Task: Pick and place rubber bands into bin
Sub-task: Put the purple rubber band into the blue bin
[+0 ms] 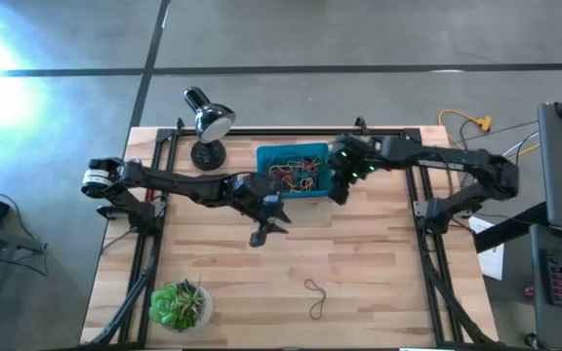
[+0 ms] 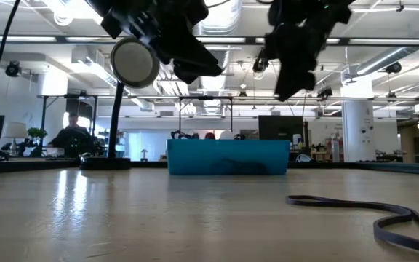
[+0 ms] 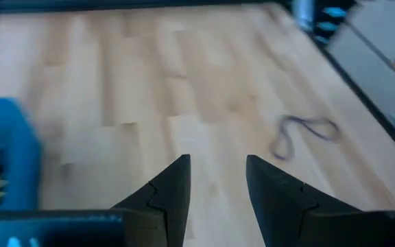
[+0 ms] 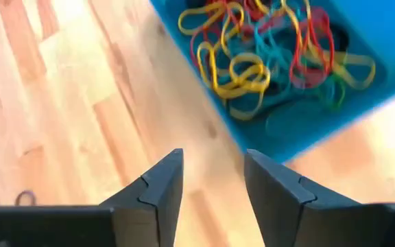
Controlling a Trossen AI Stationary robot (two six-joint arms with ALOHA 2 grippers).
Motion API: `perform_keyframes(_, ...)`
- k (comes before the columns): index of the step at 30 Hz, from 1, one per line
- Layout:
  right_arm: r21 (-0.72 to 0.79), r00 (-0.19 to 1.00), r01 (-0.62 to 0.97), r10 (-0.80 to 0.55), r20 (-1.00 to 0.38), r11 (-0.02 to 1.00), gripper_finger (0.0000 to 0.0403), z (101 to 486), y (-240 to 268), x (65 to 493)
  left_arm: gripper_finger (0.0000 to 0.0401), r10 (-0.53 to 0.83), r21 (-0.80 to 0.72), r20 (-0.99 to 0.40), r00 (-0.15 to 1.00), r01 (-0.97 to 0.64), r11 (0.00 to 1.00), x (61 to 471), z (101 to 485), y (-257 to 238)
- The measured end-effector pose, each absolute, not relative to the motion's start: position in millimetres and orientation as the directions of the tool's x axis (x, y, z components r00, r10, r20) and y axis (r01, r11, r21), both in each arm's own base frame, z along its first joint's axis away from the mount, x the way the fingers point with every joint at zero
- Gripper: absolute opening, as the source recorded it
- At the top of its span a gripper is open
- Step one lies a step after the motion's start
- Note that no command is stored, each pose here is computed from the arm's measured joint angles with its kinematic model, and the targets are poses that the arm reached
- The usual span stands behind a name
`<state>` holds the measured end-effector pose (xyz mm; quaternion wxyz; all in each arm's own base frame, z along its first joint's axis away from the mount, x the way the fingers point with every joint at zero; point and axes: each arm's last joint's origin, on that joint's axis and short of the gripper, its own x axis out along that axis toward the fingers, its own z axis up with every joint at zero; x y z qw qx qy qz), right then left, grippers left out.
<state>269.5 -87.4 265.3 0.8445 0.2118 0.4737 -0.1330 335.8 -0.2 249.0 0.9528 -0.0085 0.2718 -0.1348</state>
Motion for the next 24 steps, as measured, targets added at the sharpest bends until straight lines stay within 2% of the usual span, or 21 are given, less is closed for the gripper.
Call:
perform_keyframes(5, 0.253, 0.519, 0.502, -0.054, -0.853, 0.827, 0.0133, 264.1, -54.2, 235.0, 0.0125, -0.378, -0.052, -0.505, 0.776, 0.409, 0.911, 333.8, 246.2, -13.7)
perform_keyframes(11, 0.320, 0.545, 0.541, -0.035, -0.837, 0.778, 0.0125, 251.9, -17.9, 193.7, 0.0125, -0.427, -0.001, -0.411, 0.805, 0.468, 0.884, 342.8, 250.6, -33.3)
perform_keyframes(15, 0.365, 0.560, 0.540, 0.001, -0.829, 0.759, 0.0125, 239.3, 2.3, 170.2, 0.0125, -0.451, -0.073, -0.371, 0.811, 0.459, 0.885, 364.5, 241.7, -48.5)
perform_keyframes(20, 0.414, 0.557, 0.515, 0.073, -0.827, 0.751, 0.0123, 222.5, 22.1, 147.1, 0.0125, -0.485, -0.167, -0.401, 0.777, 0.459, 0.873, 397.9, 226.3, -74.4)
perform_keyframes(24, 0.434, 0.554, 0.483, 0.119, -0.824, 0.760, 0.0123, 212.3, 32.9, 134.0, 0.0125, -0.510, -0.188, -0.383, 0.770, 0.475, 0.860, 424.6, 224.4, -91.9)
